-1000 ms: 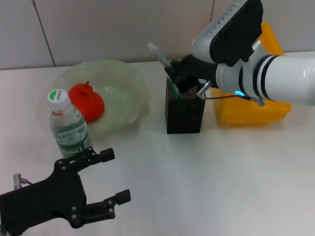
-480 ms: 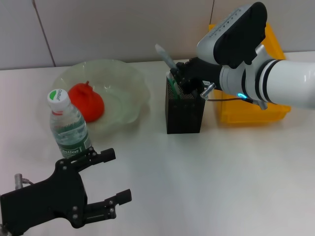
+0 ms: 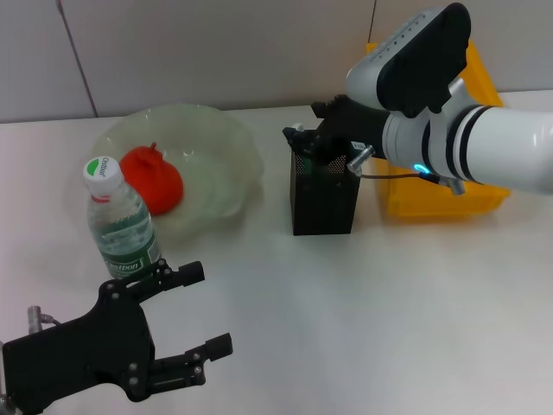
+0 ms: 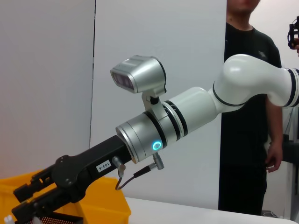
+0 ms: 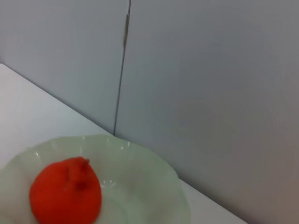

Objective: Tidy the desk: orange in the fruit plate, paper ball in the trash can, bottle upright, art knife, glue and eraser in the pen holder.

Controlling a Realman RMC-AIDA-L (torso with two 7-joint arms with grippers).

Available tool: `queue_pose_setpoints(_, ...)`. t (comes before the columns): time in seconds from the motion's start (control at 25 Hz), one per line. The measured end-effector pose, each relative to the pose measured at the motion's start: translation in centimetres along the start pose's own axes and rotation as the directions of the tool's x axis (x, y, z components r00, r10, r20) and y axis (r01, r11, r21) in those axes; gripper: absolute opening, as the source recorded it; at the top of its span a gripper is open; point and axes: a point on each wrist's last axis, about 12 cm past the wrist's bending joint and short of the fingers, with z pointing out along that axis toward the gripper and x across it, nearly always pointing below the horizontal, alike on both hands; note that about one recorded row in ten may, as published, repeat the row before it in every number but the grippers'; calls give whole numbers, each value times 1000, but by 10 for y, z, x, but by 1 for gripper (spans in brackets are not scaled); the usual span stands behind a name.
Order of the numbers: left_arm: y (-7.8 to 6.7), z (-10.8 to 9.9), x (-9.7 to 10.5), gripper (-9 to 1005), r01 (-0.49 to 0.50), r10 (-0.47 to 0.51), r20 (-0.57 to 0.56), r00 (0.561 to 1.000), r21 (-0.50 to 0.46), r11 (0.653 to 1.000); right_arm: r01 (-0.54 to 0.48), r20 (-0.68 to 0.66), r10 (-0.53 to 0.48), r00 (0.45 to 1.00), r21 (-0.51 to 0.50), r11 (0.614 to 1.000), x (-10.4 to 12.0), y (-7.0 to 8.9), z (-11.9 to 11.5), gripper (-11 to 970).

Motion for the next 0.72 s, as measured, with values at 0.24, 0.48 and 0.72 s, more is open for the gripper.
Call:
queue_pose_setpoints(0.24,0,0,0,859,1,-1,0,1000,0,1000,-19,27,20,999,-21,1000,-9,1,-4,592)
queue_pose_setpoints(0.48,-1,-1,1,859,3,-3,-1,1000,-2,1000,-71,83,76,994,-65,995,-21,4,-13,724)
queue_pose_setpoints(0.72,-1,-1,1,859,4,-4,0,1000,-1,1000,-106,202,129,971,-121,987,-30,5,-30,757)
